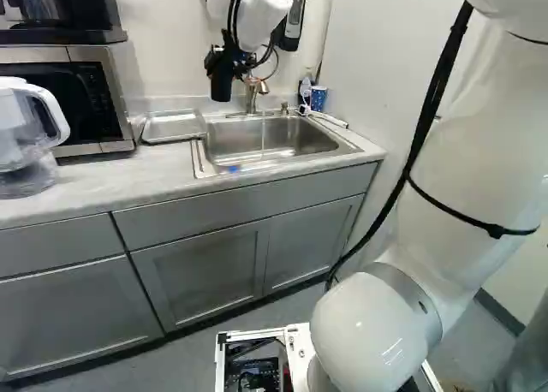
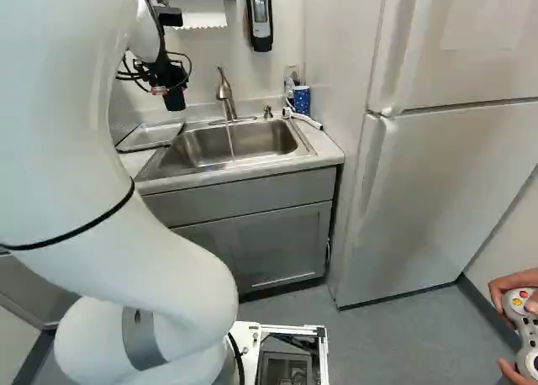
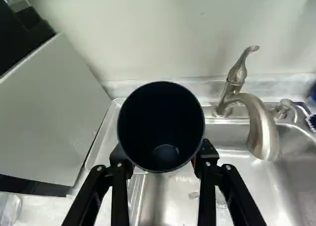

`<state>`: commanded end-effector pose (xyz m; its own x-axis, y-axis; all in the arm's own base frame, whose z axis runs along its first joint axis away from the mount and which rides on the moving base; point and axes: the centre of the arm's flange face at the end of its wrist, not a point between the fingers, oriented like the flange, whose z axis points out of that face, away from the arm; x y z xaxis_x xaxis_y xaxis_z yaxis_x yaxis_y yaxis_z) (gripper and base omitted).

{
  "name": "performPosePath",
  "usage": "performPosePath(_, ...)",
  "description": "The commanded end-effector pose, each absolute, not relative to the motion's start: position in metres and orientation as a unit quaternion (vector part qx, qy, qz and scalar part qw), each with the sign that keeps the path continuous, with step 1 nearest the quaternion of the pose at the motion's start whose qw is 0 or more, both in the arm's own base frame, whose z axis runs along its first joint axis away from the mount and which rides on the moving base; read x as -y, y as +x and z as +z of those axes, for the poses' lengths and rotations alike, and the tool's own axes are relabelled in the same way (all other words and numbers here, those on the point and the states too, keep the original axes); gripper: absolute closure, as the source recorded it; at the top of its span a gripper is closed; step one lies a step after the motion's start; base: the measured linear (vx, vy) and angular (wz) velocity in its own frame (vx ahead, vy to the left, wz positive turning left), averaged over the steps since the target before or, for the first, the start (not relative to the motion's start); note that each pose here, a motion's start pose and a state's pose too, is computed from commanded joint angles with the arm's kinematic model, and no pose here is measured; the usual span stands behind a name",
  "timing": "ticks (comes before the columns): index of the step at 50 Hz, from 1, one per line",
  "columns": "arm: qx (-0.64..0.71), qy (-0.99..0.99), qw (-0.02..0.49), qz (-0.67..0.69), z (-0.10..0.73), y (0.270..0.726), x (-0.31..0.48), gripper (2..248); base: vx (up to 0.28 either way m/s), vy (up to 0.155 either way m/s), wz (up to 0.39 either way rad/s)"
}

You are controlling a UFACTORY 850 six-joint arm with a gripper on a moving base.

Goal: Rinse the cup and place it in the tray

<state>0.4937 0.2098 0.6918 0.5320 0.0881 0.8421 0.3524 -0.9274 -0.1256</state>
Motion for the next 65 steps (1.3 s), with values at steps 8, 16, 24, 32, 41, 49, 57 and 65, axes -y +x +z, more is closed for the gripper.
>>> performPosePath(8,0.137,-0.862,0.147,-0.465,0.692,0.495,-0.223,126,0.0,0.0,0.0)
performPosePath(16,0.145,-0.859,0.152,-0.466,0.692,0.497,-0.237,126,0.0,0.0,0.0)
performPosePath(24,0.153,-0.854,0.157,-0.471,0.693,0.499,-0.25,126,0.0,0.0,0.0)
performPosePath(32,0.16,-0.85,0.162,-0.475,0.691,0.503,-0.264,126,0.0,0.0,0.0)
performPosePath(41,0.167,-0.847,0.166,-0.477,0.683,0.507,-0.28,126,0.0,0.0,0.0)
performPosePath(49,0.167,-0.845,0.166,-0.479,0.675,0.51,-0.283,126,0.0,0.0,0.0)
performPosePath(57,0.165,-0.844,0.165,-0.482,0.668,0.513,-0.284,126,0.0,0.0,0.0)
performPosePath(65,0.165,-0.843,0.165,-0.486,0.66,0.517,-0.288,126,0.0,0.0,0.0)
